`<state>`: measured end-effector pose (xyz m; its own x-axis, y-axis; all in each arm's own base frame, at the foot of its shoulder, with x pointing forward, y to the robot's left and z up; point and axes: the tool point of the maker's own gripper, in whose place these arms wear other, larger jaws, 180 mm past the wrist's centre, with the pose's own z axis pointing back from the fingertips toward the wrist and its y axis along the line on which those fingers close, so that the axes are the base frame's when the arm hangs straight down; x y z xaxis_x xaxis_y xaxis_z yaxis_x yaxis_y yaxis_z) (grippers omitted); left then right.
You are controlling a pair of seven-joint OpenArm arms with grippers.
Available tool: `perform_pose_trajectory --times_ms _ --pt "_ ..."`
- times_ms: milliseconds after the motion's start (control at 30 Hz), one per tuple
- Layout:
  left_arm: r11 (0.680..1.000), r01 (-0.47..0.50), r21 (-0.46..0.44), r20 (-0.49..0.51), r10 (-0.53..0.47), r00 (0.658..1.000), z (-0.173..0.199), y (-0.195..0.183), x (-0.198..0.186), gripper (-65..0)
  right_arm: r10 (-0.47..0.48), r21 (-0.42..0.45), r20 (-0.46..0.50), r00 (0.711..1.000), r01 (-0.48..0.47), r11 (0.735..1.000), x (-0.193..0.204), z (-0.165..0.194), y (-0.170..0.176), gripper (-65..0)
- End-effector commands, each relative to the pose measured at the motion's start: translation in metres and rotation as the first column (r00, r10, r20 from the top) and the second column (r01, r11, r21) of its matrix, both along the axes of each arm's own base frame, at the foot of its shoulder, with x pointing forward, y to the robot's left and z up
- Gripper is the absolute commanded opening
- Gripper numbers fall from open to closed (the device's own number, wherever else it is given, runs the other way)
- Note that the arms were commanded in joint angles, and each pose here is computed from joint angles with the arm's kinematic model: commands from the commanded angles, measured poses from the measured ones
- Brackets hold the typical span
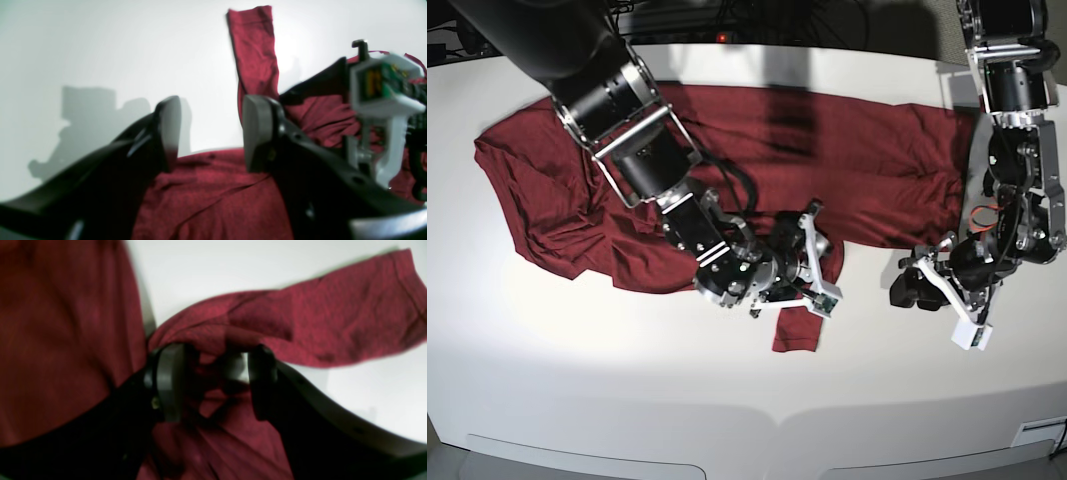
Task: Fold the T-shirt properly
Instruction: 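Drag the sleeve across the shirt body with the right gripper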
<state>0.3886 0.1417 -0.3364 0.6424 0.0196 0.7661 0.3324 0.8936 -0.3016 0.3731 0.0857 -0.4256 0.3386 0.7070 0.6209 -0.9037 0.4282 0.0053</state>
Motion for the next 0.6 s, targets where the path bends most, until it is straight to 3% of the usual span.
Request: perform_pose_trajectory --times_ms 0,167,300,567 --pt "1.0 -0.002 -0.009 0.069 0.003 0.998 0.021 0.002 0.012 -36.0 -0.017 0.043 0.056 0.998 0.015 0.999 0.019 0.024 0.0 -36.0" --pt "1.0 -0.003 -0.009 0.069 0.003 0.998 0.021 0.002 0.012 -36.0 -0.096 0.159 0.139 0.986 0.073 0.985 0.045 0.059 -0.015 -36.0" --pt "1.0 -0.002 -0.011 0.068 0.003 0.998 0.021 0.002 0.012 -36.0 -0.385 0.28 0.203 0.9 0.324 0.904 0.093 0.085 -0.035 -36.0" --pt "1.0 -0.002 -0.01 0.068 0.003 0.998 0.021 0.002 0.012 -36.0 -0.58 0.42 0.146 0.802 0.48 0.77 0.118 0.109 -0.035 -36.0"
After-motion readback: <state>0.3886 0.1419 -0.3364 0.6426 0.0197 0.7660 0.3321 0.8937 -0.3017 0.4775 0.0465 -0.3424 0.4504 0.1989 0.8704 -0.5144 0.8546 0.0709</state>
